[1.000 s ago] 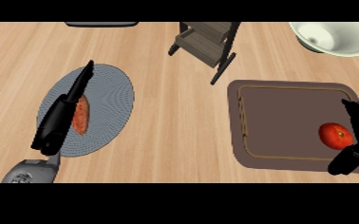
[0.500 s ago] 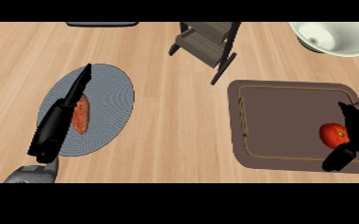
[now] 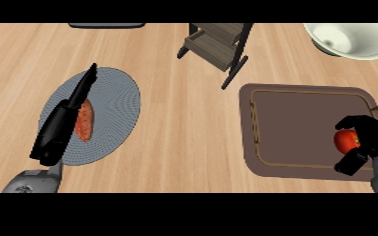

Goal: Pick the tomato from the tray and place it in the tiered basket

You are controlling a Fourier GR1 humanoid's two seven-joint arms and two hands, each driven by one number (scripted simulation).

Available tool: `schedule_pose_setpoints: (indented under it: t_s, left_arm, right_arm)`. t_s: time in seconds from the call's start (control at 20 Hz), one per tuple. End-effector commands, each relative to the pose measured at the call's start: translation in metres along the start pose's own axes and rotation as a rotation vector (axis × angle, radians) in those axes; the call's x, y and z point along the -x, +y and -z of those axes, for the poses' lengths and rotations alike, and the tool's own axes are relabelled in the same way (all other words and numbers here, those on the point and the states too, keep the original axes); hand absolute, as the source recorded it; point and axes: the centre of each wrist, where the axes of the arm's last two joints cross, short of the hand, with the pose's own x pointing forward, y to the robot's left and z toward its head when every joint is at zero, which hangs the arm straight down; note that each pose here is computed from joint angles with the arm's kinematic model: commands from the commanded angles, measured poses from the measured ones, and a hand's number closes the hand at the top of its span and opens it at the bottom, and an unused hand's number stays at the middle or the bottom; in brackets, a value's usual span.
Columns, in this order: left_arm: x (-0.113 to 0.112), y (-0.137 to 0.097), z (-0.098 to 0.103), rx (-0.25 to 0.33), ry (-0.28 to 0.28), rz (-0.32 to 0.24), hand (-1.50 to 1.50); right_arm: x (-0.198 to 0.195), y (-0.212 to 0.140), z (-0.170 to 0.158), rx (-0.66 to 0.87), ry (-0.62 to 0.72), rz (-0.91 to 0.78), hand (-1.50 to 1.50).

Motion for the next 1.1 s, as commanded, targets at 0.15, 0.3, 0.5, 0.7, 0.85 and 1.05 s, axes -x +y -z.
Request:
schedule_pose_setpoints:
  t_s: [0.15, 0.3, 0.5, 0.7, 0.85, 1.05]
  left_arm:
    - [-0.003, -0.02, 0.008, -0.004, -0.002, -0.003, 0.0]
    - [-0.005, 0.0, -0.005, -0.004, -0.004, 0.008, 0.0]
    - [0.005, -0.008, 0.008, 0.005, 0.011, 0.017, 0.0]
    - [0.011, 0.009, -0.009, -0.019, 0.019, 0.003, 0.0]
    - [-0.002, 0.01, -0.004, -0.02, 0.013, 0.002, 0.0]
    - [0.007, 0.011, -0.013, -0.02, 0.012, 0.007, 0.0]
  right_arm:
    - [-0.007, 0.011, -0.012, 0.101, -0.109, -0.037, 1.5]
    - [-0.008, -0.001, -0.017, 0.177, -0.139, -0.027, 1.5]
    - [-0.012, -0.041, -0.026, 0.258, -0.128, -0.038, 1.5]
    - [0.004, -0.118, -0.068, 0.316, -0.01, 0.004, 1.5]
    - [0.0, -0.147, -0.098, 0.366, 0.036, 0.063, 1.5]
    - [0.017, -0.188, -0.13, 0.433, -0.022, 0.174, 1.5]
